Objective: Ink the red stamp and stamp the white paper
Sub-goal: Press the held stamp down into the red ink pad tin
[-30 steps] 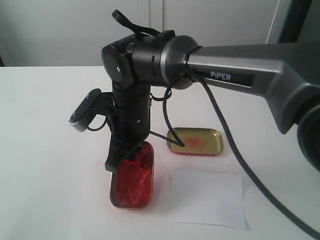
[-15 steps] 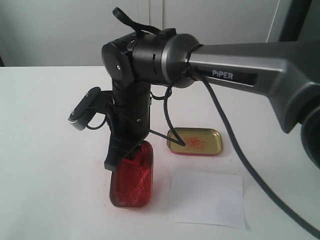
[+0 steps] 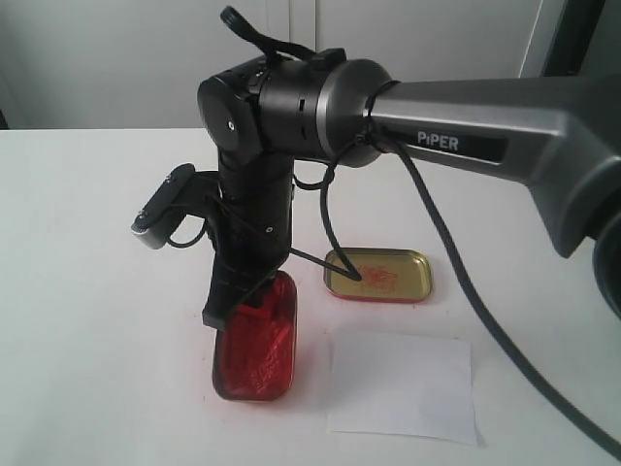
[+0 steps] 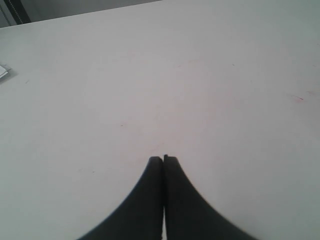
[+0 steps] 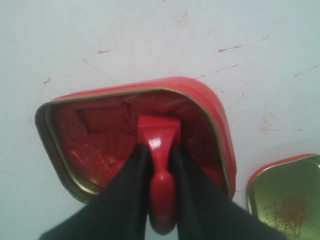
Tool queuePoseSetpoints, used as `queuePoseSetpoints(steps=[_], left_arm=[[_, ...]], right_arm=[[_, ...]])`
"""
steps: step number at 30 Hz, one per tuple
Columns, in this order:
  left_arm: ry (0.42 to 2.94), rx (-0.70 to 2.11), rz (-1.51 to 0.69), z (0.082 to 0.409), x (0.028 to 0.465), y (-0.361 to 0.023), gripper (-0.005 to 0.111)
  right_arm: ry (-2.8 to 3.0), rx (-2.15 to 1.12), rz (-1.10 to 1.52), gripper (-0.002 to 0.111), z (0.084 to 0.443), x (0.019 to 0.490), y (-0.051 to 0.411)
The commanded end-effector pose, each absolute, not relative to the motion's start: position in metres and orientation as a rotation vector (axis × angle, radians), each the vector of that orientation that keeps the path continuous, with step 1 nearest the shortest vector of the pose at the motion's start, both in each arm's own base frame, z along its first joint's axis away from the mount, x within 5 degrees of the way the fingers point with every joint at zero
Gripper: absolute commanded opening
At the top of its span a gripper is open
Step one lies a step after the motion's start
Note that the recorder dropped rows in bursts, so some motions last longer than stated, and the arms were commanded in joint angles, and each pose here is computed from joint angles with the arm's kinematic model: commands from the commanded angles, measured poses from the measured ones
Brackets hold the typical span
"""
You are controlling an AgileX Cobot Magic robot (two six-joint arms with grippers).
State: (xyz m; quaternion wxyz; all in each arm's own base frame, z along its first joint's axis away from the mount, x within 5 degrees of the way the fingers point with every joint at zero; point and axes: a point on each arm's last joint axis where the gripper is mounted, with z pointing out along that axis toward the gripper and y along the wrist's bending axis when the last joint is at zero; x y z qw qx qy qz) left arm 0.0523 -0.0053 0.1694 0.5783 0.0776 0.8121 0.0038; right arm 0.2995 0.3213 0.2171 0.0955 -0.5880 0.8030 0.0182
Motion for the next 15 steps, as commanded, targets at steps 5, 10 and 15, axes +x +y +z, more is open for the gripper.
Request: queuePoseSetpoints(steps=[5, 10, 15], left_arm=[[1.900, 0.182, 0.008, 0.1684, 0.0521, -0.0054, 0.000], [1.900, 0.182, 0.008, 0.1684, 0.0521, -0.0054, 0.000], [1.900, 0.182, 0.008, 0.1684, 0.0521, -0.0054, 0.000]], right_arm=[[2.367, -1.724, 0.059, 0.000, 0.2251, 0.3001, 0.3191], [2.367, -1.724, 0.059, 0.000, 0.2251, 0.3001, 0.3191], [2.419, -1.678, 0.062, 0.000, 0.2248, 0.2991, 0.3181]])
